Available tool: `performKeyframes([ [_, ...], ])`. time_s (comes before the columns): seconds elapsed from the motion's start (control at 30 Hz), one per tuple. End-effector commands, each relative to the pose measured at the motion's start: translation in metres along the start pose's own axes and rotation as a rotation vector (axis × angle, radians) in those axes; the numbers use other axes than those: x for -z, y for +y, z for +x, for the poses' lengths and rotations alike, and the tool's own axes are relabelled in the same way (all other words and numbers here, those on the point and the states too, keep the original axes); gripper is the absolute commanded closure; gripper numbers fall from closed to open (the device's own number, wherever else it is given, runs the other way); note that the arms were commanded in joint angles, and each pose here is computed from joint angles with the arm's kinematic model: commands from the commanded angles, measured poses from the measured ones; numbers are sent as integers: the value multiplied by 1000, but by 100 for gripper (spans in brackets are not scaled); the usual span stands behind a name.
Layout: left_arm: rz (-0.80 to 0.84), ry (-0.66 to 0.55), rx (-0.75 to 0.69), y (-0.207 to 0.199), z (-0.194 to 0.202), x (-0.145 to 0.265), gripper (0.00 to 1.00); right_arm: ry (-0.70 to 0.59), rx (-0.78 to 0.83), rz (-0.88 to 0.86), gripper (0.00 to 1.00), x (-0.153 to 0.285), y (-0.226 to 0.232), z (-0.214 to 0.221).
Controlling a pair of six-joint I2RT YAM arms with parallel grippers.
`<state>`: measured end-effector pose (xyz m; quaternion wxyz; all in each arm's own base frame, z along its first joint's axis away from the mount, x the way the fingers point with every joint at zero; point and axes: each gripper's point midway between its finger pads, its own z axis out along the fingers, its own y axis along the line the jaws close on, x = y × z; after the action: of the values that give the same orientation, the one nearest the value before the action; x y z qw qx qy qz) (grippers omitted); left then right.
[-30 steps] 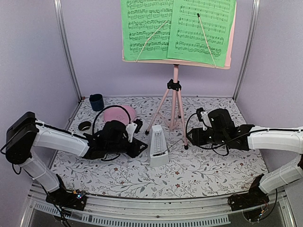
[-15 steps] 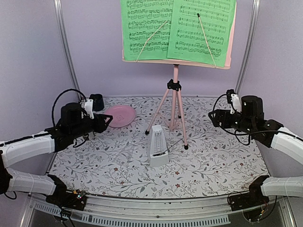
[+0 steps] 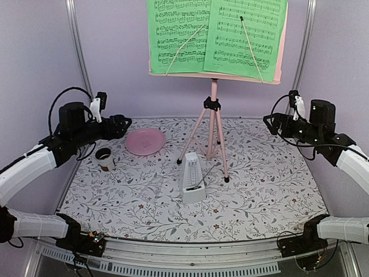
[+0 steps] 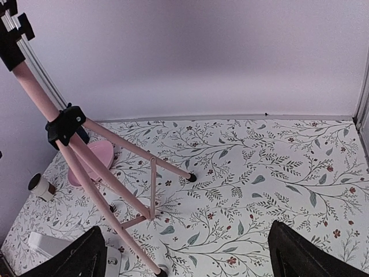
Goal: Set up the instrument practice props
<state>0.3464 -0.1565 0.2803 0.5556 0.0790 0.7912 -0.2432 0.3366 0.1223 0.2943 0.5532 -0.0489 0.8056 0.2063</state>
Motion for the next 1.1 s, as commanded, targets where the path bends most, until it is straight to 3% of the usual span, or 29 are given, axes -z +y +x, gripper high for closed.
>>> performKeyframes([
  [0.0,-35,64,2,9,-2,-4,1,-9,-66,-86,1,-5,-4,-13],
  [0.17,-55,118,75,24,1,-13,1,16,-197,-79,1,-13,-44,-2],
  [0.37,-124,194,215,67,36,-20,1,98,-288,-24,1,-27,-81,36],
  [0.73,-157,255,345,108,97,-11,1,160,-317,11,1,-34,-95,92],
  [1.07,-182,269,342,112,109,-6,1,179,-352,-13,1,-37,-94,109],
])
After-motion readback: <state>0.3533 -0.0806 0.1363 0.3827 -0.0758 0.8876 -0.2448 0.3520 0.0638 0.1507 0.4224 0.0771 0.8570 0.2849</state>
